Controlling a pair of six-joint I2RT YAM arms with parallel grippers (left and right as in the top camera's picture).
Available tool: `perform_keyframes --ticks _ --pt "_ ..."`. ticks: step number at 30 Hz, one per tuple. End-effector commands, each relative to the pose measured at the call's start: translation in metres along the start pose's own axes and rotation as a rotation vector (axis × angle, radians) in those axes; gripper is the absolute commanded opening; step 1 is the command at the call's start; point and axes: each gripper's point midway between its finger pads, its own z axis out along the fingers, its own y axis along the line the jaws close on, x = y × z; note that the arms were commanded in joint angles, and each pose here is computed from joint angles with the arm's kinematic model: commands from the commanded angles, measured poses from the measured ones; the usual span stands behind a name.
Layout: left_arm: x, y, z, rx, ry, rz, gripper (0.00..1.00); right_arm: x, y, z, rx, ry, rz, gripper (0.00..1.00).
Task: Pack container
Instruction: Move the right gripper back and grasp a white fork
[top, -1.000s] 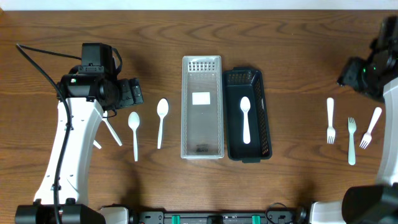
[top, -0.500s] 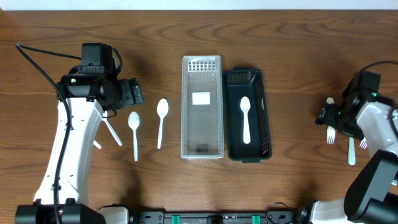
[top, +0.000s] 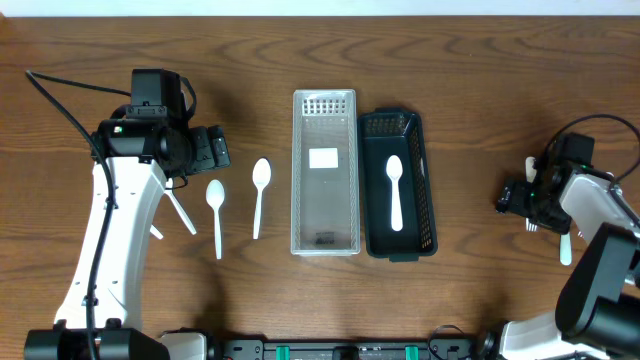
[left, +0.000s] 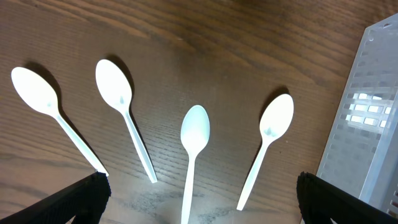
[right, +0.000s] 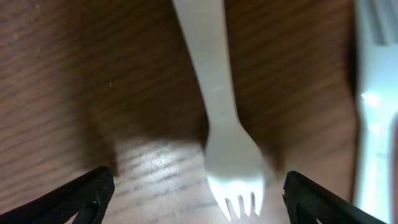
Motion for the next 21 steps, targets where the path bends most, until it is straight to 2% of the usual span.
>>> perform_keyframes --ticks 1,4,6,8,16,21 --pt "-0.005 0.002 -0.003 -0.006 -0.013 0.013 0.98 0.008 0.002 0.013 -0.017 0.045 -0.021 0.90" --pt "-0.005 0.002 -0.003 -0.006 -0.013 0.013 0.98 0.015 0.002 0.021 -0.015 0.084 -0.021 0.89" --pt "-0.005 0.002 -0.003 -0.006 -0.013 0.014 0.98 0.019 0.002 0.025 -0.014 0.103 -0.021 0.84" --pt "-0.005 0.002 -0.003 -0.006 -0.013 0.014 0.98 0.021 0.001 0.026 -0.014 0.112 -0.020 0.71" --pt "-0.005 0.002 -0.003 -0.006 -0.014 0.014 0.98 0.022 0.001 0.026 -0.013 0.114 -0.016 0.31" --pt "-0.005 0.002 -0.003 -0.006 -0.014 0.014 0.98 0.022 0.001 0.026 -0.013 0.114 -0.013 0.25"
